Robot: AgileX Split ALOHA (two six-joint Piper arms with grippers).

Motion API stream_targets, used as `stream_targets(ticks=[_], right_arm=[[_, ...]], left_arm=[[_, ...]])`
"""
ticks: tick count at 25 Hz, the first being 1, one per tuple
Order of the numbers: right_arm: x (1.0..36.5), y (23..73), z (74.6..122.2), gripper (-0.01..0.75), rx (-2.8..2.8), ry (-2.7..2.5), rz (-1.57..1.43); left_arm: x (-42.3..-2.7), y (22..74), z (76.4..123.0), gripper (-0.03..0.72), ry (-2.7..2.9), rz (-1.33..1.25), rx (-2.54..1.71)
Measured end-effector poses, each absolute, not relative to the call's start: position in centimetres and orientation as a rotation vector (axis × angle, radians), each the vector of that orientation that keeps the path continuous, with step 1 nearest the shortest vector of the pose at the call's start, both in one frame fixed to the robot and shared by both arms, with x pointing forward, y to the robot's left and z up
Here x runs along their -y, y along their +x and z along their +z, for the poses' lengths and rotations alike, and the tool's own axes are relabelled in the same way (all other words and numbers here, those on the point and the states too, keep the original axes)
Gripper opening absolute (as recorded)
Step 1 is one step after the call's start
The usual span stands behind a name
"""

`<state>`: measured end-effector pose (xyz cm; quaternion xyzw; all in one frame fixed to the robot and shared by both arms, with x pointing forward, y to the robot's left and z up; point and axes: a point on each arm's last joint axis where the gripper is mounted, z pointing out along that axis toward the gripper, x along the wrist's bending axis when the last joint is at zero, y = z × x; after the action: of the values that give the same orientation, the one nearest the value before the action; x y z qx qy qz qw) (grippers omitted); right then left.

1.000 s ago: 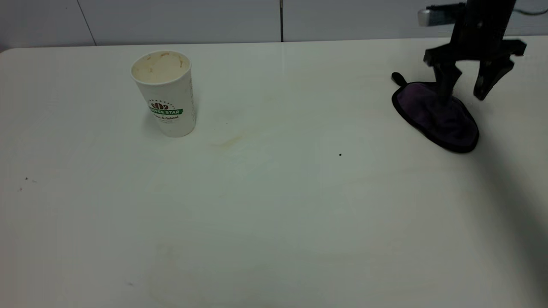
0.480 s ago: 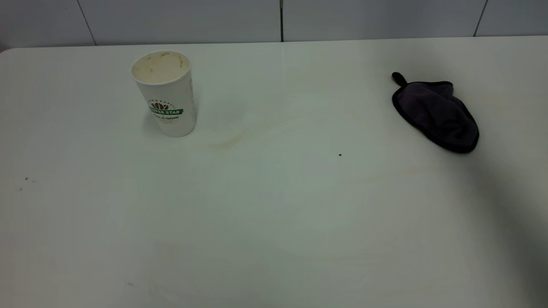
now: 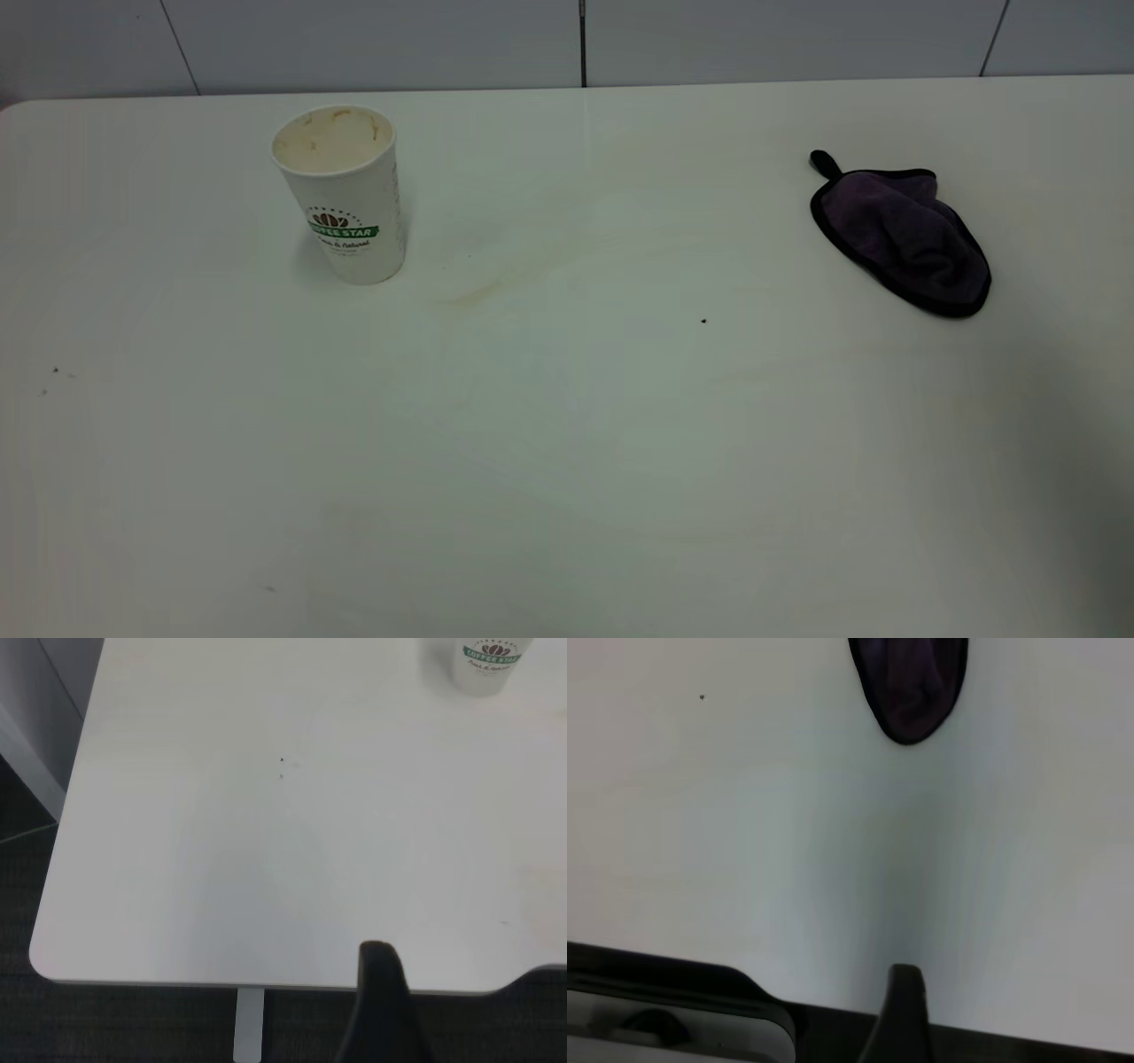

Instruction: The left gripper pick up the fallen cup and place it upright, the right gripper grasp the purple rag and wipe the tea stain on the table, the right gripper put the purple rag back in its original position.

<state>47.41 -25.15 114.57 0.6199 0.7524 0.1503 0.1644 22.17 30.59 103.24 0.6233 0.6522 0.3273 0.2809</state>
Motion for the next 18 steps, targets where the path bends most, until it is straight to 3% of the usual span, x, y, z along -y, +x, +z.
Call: stream_targets(ticks=[9, 18], right_arm=[[28.7, 31.8, 111.1, 0.720, -1.997, 1.743, 0.616], [29.3, 26.8, 105.7, 0.700, -1.994, 1.563, 0.789]], left_arm=[[-30.6, 22.2, 103.2, 0.564, 1.670, 0.877, -1.748], [-30.6, 22.2, 103.2, 0.564, 1.670, 0.877, -1.748]])
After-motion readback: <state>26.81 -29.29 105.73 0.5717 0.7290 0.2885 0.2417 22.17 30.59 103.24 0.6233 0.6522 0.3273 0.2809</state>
